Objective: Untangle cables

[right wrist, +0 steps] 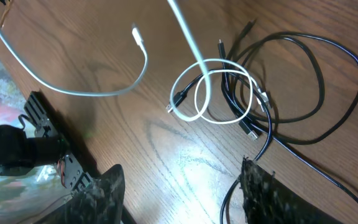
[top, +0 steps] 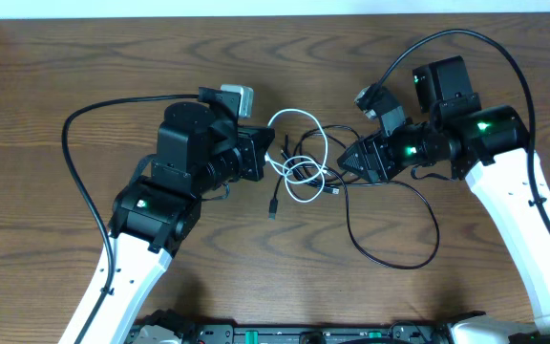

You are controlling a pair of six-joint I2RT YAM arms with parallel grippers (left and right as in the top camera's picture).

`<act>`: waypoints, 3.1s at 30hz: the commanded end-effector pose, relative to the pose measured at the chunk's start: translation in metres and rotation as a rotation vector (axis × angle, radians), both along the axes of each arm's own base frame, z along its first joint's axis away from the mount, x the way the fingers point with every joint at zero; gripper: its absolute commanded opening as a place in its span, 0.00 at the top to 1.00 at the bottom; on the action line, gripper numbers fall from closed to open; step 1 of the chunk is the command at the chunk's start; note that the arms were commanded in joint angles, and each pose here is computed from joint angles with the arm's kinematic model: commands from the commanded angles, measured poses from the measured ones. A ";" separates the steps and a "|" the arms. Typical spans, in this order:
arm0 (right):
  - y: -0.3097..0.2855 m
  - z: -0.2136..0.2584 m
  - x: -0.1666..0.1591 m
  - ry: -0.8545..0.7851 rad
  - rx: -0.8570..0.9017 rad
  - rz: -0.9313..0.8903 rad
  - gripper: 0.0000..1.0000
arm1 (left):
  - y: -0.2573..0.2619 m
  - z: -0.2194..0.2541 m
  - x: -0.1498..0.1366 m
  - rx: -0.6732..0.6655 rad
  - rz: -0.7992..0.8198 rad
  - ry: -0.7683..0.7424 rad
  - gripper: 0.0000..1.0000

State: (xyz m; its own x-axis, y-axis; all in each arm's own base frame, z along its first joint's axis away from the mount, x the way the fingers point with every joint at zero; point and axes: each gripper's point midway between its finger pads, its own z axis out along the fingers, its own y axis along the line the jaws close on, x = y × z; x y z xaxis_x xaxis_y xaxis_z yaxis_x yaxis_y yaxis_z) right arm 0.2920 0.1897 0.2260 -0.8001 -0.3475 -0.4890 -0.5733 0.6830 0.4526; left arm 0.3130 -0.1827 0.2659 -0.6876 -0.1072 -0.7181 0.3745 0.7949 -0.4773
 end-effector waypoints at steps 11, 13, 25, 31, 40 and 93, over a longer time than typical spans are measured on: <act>0.004 0.013 0.022 -0.140 0.002 -0.001 0.49 | -0.053 0.064 -0.039 -0.314 -0.349 -0.027 0.93; -0.005 0.010 0.032 -0.177 -0.057 -0.039 0.67 | -0.056 0.070 -0.044 -0.331 -0.383 -0.039 0.93; -0.162 -0.018 0.050 -0.124 -0.662 -0.770 0.94 | 0.013 0.034 -0.019 -0.256 -0.150 0.081 0.92; -0.199 -0.021 0.046 -0.061 -0.673 -0.890 0.96 | 0.075 0.017 -0.007 -0.239 0.042 0.138 0.93; -0.067 -0.011 0.035 -0.018 -0.132 -0.261 0.71 | 0.061 0.021 -0.015 -0.268 -0.027 0.149 0.93; 0.035 -0.072 0.057 -0.310 -0.419 -0.075 0.99 | 0.046 0.095 -0.055 -0.338 -0.144 -0.100 0.92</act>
State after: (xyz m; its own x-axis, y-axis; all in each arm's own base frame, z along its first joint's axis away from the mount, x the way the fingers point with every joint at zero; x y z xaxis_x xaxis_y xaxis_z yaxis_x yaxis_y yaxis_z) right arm 0.3216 0.2658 0.1597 -0.5399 -0.6086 -0.5815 -0.7826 0.6173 0.0805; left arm 0.2472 -0.1461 0.3700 -0.6761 -0.2650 -0.6875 0.5521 0.4356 -0.7109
